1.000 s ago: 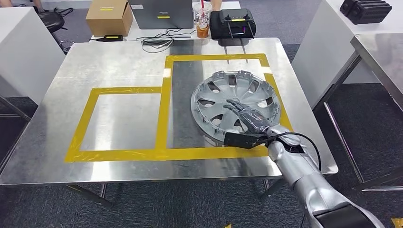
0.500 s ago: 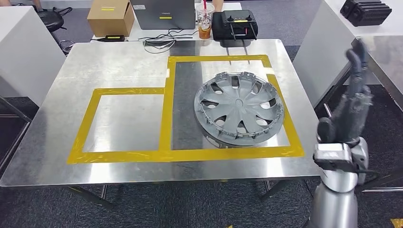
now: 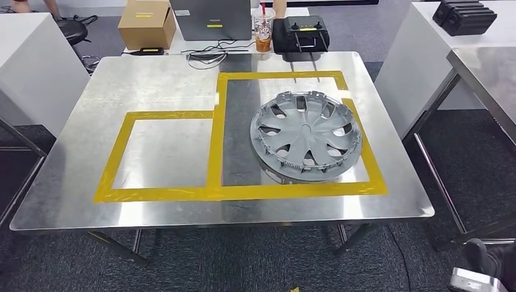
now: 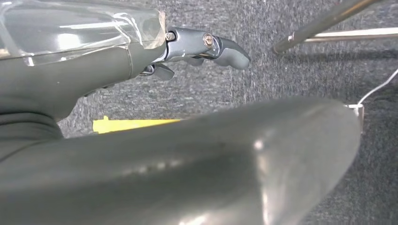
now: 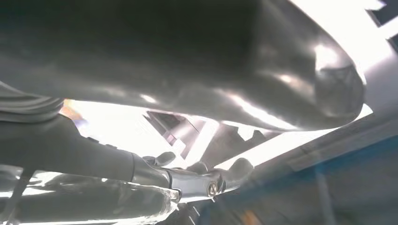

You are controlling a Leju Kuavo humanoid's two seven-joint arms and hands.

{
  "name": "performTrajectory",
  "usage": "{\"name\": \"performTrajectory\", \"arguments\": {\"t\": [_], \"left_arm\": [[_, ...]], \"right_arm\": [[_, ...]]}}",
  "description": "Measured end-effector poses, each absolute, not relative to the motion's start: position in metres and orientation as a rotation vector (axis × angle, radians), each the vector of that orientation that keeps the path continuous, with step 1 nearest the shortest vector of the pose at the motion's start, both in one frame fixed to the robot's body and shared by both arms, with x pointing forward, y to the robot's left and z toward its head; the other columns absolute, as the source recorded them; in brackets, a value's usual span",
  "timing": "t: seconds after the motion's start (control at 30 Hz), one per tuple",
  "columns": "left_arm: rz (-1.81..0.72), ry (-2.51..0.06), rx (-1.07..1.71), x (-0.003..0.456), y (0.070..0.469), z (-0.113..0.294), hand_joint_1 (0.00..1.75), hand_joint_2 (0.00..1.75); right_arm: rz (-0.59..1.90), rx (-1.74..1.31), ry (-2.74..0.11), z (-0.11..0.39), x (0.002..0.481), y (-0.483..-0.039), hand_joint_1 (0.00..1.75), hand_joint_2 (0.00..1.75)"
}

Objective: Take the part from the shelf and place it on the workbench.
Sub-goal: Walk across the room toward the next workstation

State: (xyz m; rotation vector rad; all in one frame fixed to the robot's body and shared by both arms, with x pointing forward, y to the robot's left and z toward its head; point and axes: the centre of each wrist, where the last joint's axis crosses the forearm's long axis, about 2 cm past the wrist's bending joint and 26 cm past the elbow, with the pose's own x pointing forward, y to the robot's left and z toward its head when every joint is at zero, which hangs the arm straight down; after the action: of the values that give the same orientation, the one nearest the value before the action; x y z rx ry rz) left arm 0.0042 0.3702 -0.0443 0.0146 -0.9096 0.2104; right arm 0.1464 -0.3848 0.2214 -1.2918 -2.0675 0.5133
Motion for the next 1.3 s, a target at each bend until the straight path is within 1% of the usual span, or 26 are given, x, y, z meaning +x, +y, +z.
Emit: {"name": "performTrajectory", "arguments": {"t": [0.17, 0.37, 0.5, 0.6, 0.7, 0.77, 0.83, 0.9, 0.97, 1.03, 1.3], "left_arm": [[0.223, -0.911, 0.027, 0.003, 0.368, -0.045, 0.00, 0.00], [0.234, -0.917, 0.037, 0.009, 0.368, -0.045, 0.00, 0.00], [0.239, -0.906, 0.047, 0.009, 0.366, -0.045, 0.00, 0.00], [0.250, -0.896, 0.044, 0.009, 0.362, -0.047, 0.00, 0.00], [0.257, -0.877, 0.027, 0.008, 0.357, -0.050, 0.00, 0.00], [0.251, -0.863, 0.019, 0.008, 0.353, -0.053, 0.00, 0.00], [0.236, -0.857, 0.021, 0.009, 0.351, -0.059, 0.00, 0.00], [0.218, -0.864, 0.023, 0.012, 0.351, -0.067, 0.00, 0.00], [0.205, -0.875, 0.017, 0.016, 0.350, -0.073, 0.00, 0.00], [0.200, -0.878, 0.005, 0.018, 0.351, -0.077, 0.00, 0.00], [0.205, -0.859, -0.055, 0.017, 0.343, -0.085, 0.00, 0.00]], "right_arm": [[0.557, -1.205, -1.851, 0.198, 0.125, -0.398, 0.00, 0.00], [0.607, -1.070, -1.519, 0.156, 0.103, -0.411, 0.00, 0.00], [0.624, -0.951, -1.267, 0.120, 0.085, -0.418, 0.00, 0.00], [0.641, -0.855, -1.024, 0.083, 0.060, -0.424, 0.00, 0.00], [0.626, -0.683, -0.724, 0.044, 0.035, -0.422, 0.00, 0.00], [0.574, -0.509, -0.512, 0.014, 0.022, -0.415, 0.00, 0.00], [0.529, -0.307, -0.310, -0.021, 0.016, -0.409, 0.00, 0.00], [0.521, -0.136, -0.180, -0.052, 0.016, -0.405, 0.00, 0.00], [0.529, -0.033, -0.134, -0.073, 0.016, -0.403, 0.00, 0.00], [0.535, 0.007, -0.141, -0.086, 0.014, -0.400, 0.00, 0.00], [0.561, -0.038, -0.244, -0.102, 0.009, -0.398, 0.00, 0.00]]}}
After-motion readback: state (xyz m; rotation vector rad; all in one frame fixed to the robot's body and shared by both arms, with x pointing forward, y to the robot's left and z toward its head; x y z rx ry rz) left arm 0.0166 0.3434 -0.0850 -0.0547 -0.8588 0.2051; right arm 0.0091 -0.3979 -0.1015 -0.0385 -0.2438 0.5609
